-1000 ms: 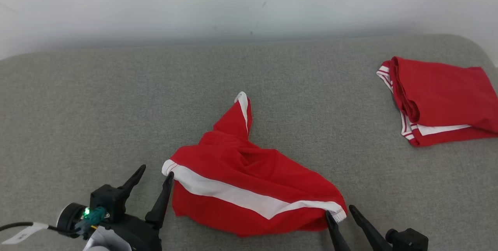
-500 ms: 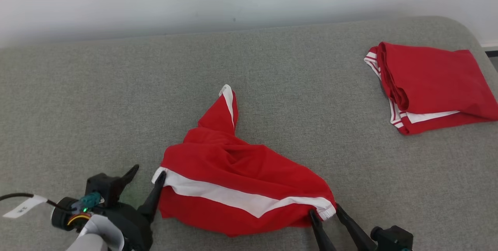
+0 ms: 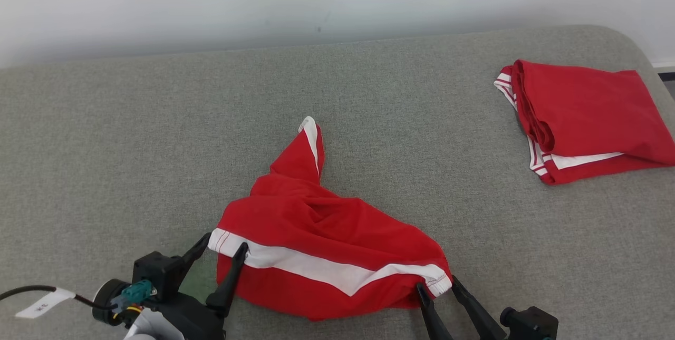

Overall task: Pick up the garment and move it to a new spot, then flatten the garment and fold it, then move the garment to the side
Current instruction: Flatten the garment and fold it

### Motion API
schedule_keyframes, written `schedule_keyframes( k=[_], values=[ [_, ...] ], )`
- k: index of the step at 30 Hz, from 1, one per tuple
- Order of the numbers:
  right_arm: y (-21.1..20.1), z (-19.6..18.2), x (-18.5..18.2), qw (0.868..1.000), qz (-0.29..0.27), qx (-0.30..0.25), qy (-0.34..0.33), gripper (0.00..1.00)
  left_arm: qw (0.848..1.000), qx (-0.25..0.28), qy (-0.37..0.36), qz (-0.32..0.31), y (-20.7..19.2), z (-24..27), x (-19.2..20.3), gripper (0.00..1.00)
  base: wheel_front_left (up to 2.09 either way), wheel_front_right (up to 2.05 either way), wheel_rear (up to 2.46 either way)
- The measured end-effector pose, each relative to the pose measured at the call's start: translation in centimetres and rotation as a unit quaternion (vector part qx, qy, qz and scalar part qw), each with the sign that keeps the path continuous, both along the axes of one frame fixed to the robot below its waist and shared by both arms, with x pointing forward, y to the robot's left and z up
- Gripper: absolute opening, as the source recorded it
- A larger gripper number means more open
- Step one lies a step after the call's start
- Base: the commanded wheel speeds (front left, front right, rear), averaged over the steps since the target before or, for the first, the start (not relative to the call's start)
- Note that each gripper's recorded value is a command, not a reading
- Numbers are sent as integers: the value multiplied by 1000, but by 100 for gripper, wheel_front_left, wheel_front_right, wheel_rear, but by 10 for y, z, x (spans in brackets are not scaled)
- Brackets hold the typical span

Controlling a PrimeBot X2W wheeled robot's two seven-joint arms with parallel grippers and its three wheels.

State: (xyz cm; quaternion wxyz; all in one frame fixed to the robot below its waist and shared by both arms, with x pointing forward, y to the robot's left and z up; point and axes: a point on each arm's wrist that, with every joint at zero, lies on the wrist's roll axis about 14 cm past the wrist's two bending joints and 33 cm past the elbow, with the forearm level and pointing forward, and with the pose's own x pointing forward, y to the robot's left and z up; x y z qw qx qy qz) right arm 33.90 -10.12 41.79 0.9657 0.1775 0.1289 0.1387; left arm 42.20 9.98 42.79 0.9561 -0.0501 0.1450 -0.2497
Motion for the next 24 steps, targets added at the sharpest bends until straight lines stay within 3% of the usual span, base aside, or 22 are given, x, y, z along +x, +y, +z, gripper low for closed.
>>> schedule_keyframes(
  k=[18, 20, 21, 22, 23, 24],
  values=[
    [-3, -9, -5, 1000, -14, 5, 12, 100, 1000, 8, 6, -1, -2, -1, -9, 100, 0, 0, 0],
    [-1, -8, -5, 1000, -11, 5, 12, 33, 1000, 7, 16, 3, 0, -4, -10, 99, 0, 0, 0],
    [0, -8, -5, 1000, -10, 6, 11, 25, 1000, 5, 19, 3, 0, -6, -10, 63, 0, 0, 0],
    [1, -7, -5, 1000, -8, 6, 10, 0, 1000, 6, 22, 3, 1, -8, -10, 40, 0, 0, 0],
    [1, -7, -5, 1000, -7, 6, 9, 0, 1000, 2, 24, 5, 1, -9, -10, 0, 0, 0, 0],
    [2, -7, -5, 1000, -6, 6, 9, 0, 1000, -1, 24, 7, 1, -9, -11, 0, 0, 0, 0]
  ],
)
